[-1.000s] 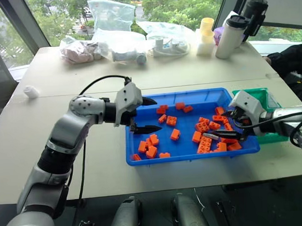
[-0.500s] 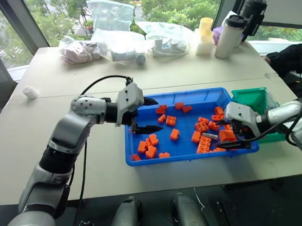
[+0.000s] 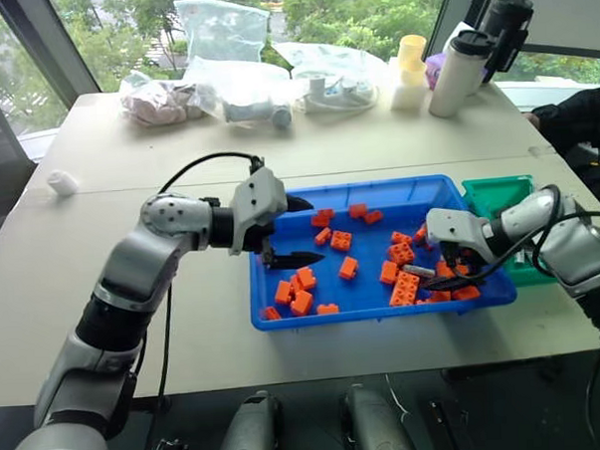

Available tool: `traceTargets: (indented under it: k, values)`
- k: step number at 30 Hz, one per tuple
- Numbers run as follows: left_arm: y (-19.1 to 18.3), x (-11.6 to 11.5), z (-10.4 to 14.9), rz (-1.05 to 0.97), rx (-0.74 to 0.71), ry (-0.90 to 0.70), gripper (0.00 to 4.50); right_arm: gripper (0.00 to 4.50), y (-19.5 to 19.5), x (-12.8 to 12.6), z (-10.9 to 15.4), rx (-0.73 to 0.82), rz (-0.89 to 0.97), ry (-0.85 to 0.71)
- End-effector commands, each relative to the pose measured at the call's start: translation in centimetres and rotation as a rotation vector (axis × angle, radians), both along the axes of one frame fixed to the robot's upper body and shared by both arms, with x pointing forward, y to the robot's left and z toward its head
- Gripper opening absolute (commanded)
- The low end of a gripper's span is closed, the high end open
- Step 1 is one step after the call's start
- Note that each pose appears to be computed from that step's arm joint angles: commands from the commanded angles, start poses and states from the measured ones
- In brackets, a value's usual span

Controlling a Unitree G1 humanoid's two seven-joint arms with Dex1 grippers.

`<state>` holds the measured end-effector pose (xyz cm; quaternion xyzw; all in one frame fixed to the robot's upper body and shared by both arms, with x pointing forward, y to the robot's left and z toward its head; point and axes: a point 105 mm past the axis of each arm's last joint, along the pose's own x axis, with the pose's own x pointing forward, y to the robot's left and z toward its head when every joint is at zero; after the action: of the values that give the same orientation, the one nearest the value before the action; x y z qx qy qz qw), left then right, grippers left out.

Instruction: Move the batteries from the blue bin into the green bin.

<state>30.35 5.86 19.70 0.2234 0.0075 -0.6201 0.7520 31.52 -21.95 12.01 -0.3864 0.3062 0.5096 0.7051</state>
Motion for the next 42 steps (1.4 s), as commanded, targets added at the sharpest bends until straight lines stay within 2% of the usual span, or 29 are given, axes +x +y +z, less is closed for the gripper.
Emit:
traceTargets:
  k: [1, 4, 8, 17, 20, 27, 32, 38, 42]
  values:
    - [0.0, -0.4, 0.8, -0.005, -0.009, -0.033, 4.50, 4.43, -0.8, 0.5, 0.7, -0.052, 0.001, -0.063]
    - [0.0, -0.4, 0.8, -0.005, -0.007, -0.031, 4.50, 4.43, -1.3, 1.0, 1.4, -0.045, -0.023, -0.097]
    - [0.0, -0.4, 0.8, -0.007, -0.006, -0.028, 4.50, 4.43, -0.9, 0.4, 2.3, 0.001, -0.021, -0.073]
    - [-0.4, 0.0, 0.9, -0.017, -0.006, -0.036, 4.50, 4.43, 0.4, -0.1, 0.1, 0.003, -0.005, -0.024]
    - [-0.3, 0.0, 1.0, -0.016, -0.005, -0.038, 4.50, 3.63, 0.2, -0.1, -0.3, -0.011, -0.008, -0.014]
    - [-0.1, 0.0, 0.9, -0.008, -0.002, -0.038, 4.50, 0.07, 0.4, 0.1, 0.2, -0.006, -0.009, -0.028]
    - [0.1, -0.2, 0.9, -0.008, 0.002, -0.033, 4.50, 0.01, 0.2, 0.5, 2.2, 0.012, -0.043, -0.097]
    - [-0.2, 0.2, 1.3, -0.003, -0.034, -0.047, 4.50, 0.01, -1.1, 1.5, 6.6, 0.146, -0.206, -0.230]
    - [-1.6, 0.9, 3.1, -0.016, -0.167, -0.038, 4.50, 0.01, -5.2, 2.5, 12.4, 0.378, -0.505, -0.450]
